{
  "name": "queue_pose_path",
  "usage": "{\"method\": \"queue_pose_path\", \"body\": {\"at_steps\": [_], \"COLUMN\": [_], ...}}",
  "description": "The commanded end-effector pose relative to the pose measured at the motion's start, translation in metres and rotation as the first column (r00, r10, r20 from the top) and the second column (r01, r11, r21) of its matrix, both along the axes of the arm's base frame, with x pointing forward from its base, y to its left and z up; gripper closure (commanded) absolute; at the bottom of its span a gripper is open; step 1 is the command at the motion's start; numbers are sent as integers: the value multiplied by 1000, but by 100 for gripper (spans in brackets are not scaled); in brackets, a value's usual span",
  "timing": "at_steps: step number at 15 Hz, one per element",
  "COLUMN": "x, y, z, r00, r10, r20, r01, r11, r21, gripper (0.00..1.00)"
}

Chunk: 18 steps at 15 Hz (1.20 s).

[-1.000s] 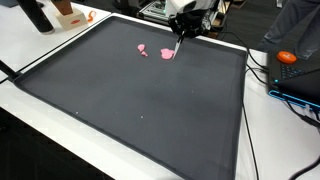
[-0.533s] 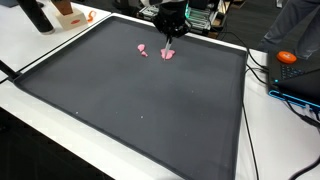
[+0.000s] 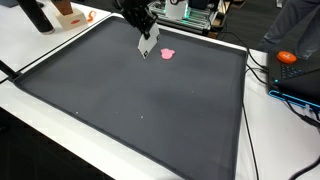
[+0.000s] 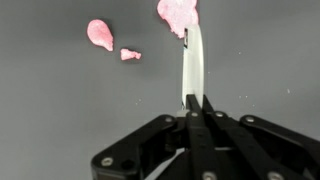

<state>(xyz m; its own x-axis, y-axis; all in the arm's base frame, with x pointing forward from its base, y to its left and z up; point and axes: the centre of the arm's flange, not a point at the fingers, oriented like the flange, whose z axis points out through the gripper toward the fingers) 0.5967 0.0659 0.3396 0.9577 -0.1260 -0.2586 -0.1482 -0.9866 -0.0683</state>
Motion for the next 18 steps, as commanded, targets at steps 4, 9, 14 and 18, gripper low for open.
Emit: {"method": "queue_pose_path", "body": {"at_steps": [4, 9, 14, 18], "x": [-3, -17, -32, -45], "y": [-78, -136, -177, -200], "z": [-5, -13, -26, -34], "r00": [987, 967, 963, 963], "r10": [-162, -254, -269, -265], "r20": [-18, -24, -34, -41], "r01": [163, 251, 266, 264], "r11": [971, 930, 914, 912], "r21": [177, 270, 306, 315], "gripper": [99, 99, 99, 99]}}
